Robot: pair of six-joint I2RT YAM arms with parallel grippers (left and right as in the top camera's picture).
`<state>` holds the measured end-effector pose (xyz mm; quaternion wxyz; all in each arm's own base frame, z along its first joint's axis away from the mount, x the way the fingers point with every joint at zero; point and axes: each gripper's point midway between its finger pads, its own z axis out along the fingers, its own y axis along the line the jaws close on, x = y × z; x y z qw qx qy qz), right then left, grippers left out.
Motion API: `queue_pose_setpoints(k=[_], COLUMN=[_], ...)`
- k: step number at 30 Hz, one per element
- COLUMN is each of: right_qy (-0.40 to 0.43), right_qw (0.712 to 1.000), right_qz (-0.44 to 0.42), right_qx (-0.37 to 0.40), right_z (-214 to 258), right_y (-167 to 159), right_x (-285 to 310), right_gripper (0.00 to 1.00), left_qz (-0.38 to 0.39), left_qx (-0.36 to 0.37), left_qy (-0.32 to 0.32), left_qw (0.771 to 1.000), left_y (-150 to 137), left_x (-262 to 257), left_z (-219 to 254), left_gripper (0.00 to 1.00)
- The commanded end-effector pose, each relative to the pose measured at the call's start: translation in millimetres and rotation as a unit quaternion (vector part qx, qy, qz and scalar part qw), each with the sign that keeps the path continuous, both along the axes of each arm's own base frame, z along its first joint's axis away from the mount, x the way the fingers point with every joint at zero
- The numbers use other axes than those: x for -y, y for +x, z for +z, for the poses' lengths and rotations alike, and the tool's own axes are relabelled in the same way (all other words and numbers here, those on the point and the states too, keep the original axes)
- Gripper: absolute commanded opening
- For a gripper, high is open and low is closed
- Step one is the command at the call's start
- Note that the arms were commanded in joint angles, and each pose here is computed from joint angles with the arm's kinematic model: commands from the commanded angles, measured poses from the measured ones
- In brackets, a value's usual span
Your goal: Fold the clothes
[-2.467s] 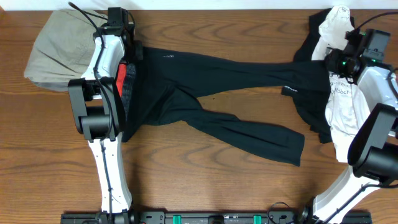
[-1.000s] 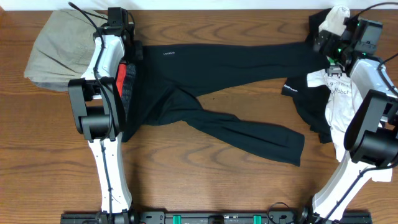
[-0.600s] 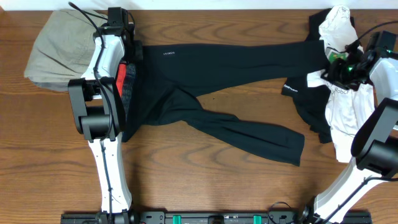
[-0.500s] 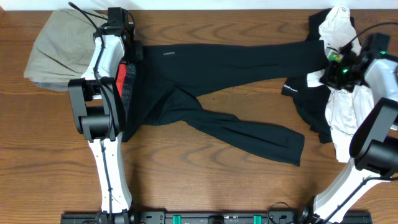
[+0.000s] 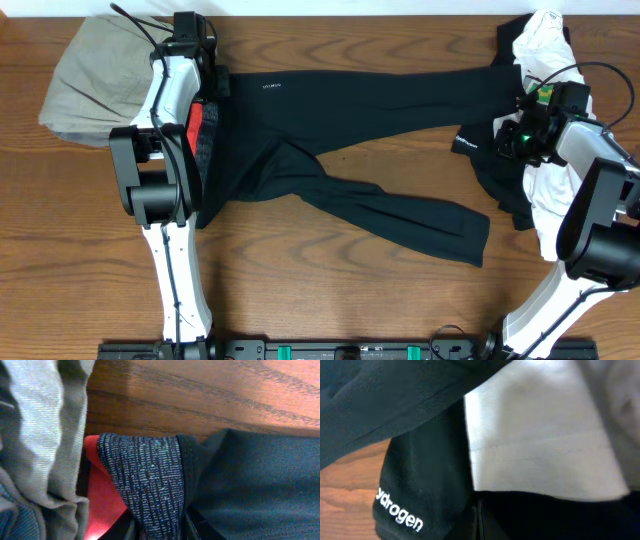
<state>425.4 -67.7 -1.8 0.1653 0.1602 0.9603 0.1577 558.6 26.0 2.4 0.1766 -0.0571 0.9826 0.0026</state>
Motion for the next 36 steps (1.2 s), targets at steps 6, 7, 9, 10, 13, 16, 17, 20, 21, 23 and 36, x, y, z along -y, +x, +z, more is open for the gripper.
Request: queue_pose_setpoints(k=[6,7,9,10,13,16,17,20,21,23,36], right_qy=[-0.106,-0.107,-0.111,-0.114,-0.121,-0.128,-0.129,-0.123,-0.123,-0.123,-0.114], right_qw=[0.985,0.984,0.980,0.978,0.973,0.968,0.967,0.967,0.968,0.968,0.971], right_qz=[-0.127,-0.139,-0.160,-0.172,-0.195,-0.215,-0.221,-0.219,-0.217,-0.215,-0.182], right_qx=[-0.046,-0.041,-0.029,-0.021,-0.004,0.013,0.020,0.032,0.034,0.039,0.103], right_z=[-24.2,-23.2,-20.8,-19.2,-15.3,-10.9,-9.2,-6.4,-5.7,-4.4,101.3], right_y=[-28.0,-28.4,-29.5,-30.1,-30.8,-31.5,-31.2,-27.5,-26.5,-23.8,15.7], right_x=[91.5,101.3,120.4,131.1,153.2,172.8,178.4,180.3,180.3,179.6,187.0], right_gripper=[0.01,0.01,0.01,0.01,0.01,0.01,0.01,0.01,0.01,0.01,0.58], left_qz=[0.012,0.012,0.012,0.012,0.012,0.012,0.012,0.012,0.012,0.012,0.013], left_qx=[-0.041,-0.041,-0.041,-0.041,-0.041,-0.041,-0.042,-0.042,-0.043,-0.043,-0.031], left_qy=[-0.002,-0.002,-0.002,-0.002,-0.003,-0.003,-0.002,-0.003,-0.002,-0.002,-0.002], left_qw=[0.999,0.999,0.999,0.999,0.999,0.999,0.999,0.999,0.999,0.999,0.999], left_y=[-18.1,-18.1,-18.1,-18.1,-18.0,-18.2,-18.6,-18.7,-18.8,-18.8,-15.8], left_x=[-3.3,-3.3,-3.3,-3.3,-3.0,-3.0,-3.3,-3.2,-3.3,-3.3,-4.9], left_z=[-23.5,-23.5,-23.5,-23.5,-23.5,-23.5,-23.6,-23.6,-23.7,-23.7,-9.7], left_gripper=[0.26,0.26,0.25,0.26,0.25,0.26,0.26,0.26,0.25,0.25,0.79])
